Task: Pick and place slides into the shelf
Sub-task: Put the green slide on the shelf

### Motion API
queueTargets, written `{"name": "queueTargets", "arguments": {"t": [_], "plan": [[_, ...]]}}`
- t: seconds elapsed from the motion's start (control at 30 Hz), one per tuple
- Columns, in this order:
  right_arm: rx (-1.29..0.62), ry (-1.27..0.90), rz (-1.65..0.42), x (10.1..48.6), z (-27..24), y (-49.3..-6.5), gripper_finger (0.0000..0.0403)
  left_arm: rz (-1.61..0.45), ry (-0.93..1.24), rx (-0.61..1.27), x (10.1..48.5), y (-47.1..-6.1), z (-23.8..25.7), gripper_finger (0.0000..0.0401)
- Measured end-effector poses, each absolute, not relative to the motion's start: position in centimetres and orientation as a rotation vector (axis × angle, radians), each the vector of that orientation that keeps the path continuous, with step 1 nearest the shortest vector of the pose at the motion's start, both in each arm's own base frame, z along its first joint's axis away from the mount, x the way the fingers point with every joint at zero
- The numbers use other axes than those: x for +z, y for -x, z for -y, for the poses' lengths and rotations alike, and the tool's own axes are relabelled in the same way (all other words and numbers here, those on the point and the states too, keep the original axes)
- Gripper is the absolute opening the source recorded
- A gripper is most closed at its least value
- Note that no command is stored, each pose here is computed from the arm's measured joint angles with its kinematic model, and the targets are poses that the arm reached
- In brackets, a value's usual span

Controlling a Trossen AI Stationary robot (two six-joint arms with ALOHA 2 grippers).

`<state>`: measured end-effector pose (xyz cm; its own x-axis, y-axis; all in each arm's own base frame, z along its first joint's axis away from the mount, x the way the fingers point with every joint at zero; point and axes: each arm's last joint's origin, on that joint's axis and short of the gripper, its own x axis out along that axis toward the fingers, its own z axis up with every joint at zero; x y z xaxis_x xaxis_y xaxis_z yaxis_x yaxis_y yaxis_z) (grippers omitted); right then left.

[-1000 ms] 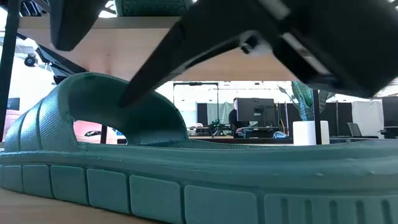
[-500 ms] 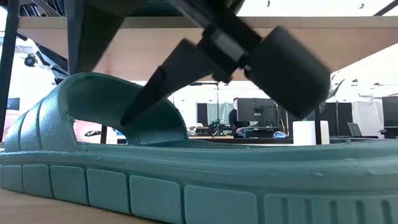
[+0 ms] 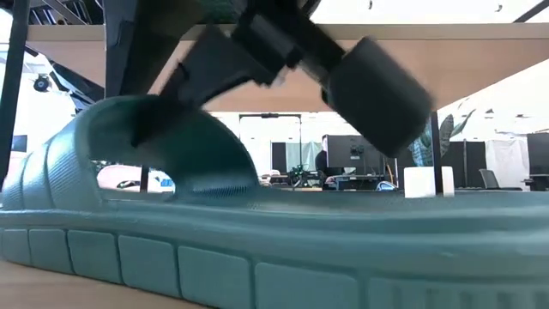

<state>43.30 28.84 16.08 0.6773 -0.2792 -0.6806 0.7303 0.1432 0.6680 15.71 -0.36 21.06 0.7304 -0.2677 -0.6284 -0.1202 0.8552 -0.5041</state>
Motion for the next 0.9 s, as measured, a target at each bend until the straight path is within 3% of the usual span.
{"name": "queueTargets", "arguments": {"t": [0.07,0.47,0.63,0.9], "plan": [[-0.755,-1.228,-0.441,16.1,-29.5,-42.8,0.0018,-0.758,0.553,-0.085,21.1,-15.7,0.4,0.0],[-0.609,-1.231,-0.445,19.1,-35.2,-38.8,0.0012,-0.758,0.557,-0.084,21.1,-15.7,0.4,0.0],[-0.592,-1.254,-0.221,22.4,-36.4,-36.9,0.0012,-0.755,0.556,-0.081,21.1,-15.7,0.3,0.0],[-0.638,-1.11,0.218,27.5,-35.4,-34.2,0.0012,-0.753,0.556,-0.082,21.1,-15.7,0.3,0.0]]}}
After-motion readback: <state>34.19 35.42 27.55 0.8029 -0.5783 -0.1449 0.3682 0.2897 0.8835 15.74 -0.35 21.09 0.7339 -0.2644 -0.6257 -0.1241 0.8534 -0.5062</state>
